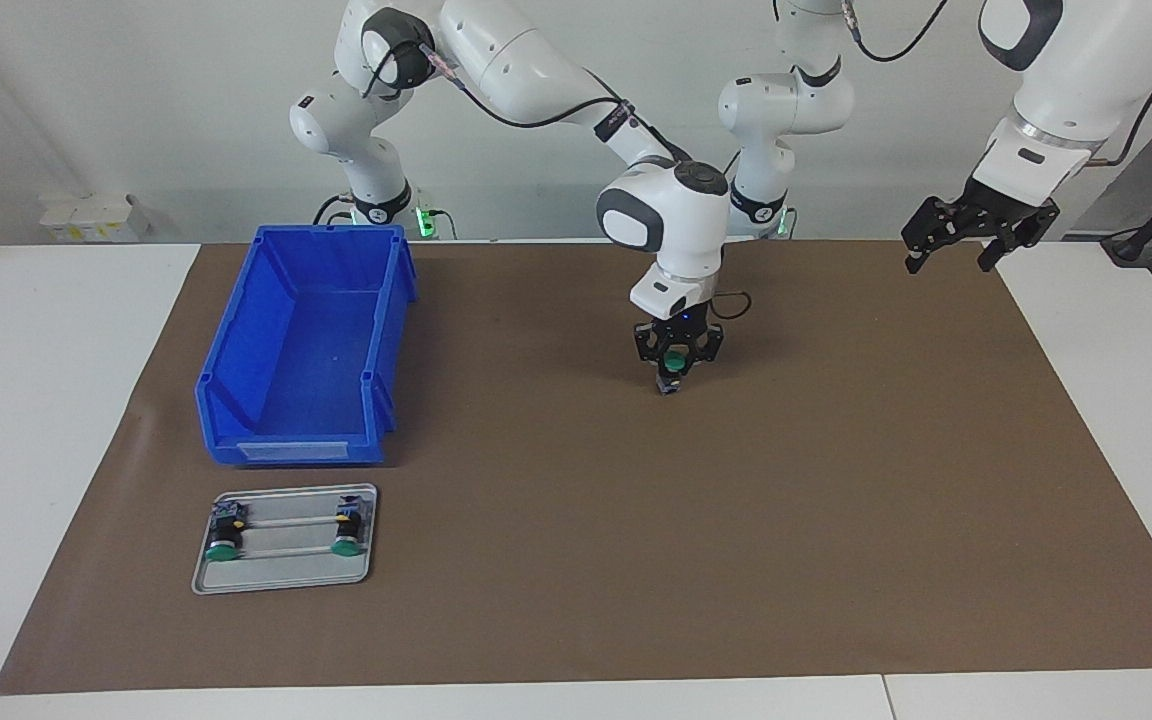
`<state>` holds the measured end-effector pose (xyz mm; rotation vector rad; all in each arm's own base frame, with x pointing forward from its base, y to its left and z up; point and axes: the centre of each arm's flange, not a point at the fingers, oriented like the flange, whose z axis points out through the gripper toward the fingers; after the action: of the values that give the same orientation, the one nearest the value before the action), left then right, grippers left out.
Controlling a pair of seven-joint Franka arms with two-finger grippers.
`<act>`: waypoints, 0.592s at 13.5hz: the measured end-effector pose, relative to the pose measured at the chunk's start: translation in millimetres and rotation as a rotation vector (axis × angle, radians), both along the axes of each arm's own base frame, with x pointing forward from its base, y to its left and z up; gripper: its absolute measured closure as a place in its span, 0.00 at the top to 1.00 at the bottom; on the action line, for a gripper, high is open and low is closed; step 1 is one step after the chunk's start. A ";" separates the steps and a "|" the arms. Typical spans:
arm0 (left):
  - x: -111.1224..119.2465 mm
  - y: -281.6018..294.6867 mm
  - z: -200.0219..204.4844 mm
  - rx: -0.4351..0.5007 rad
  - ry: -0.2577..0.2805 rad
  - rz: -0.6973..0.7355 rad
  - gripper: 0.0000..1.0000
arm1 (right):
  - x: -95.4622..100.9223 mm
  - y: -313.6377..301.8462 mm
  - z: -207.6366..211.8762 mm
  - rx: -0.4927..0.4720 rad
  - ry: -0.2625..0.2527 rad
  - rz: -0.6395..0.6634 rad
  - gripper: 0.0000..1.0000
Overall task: Place and press button with both arms
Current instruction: 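Grasp the green button with the right gripper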
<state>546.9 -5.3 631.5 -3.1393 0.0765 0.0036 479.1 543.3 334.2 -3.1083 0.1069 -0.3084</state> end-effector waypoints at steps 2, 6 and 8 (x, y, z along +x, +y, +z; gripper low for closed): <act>0.5 3.5 0.3 0.000 -0.004 0.005 1.00 | 5.7 -3.7 3.1 0.004 -0.005 -0.009 0.37; 3.7 2.8 4.6 -0.001 -0.038 0.004 1.00 | 47.6 -51.4 75.6 0.024 -0.039 -0.084 0.37; 3.7 3.4 9.6 -0.001 -0.053 0.004 1.00 | 72.1 -119.9 154.8 0.009 -0.042 -0.104 0.37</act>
<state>550.6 -1.9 641.1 -3.1377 0.0694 -0.0800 551.1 423.4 489.1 -3.0910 0.2695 -0.3739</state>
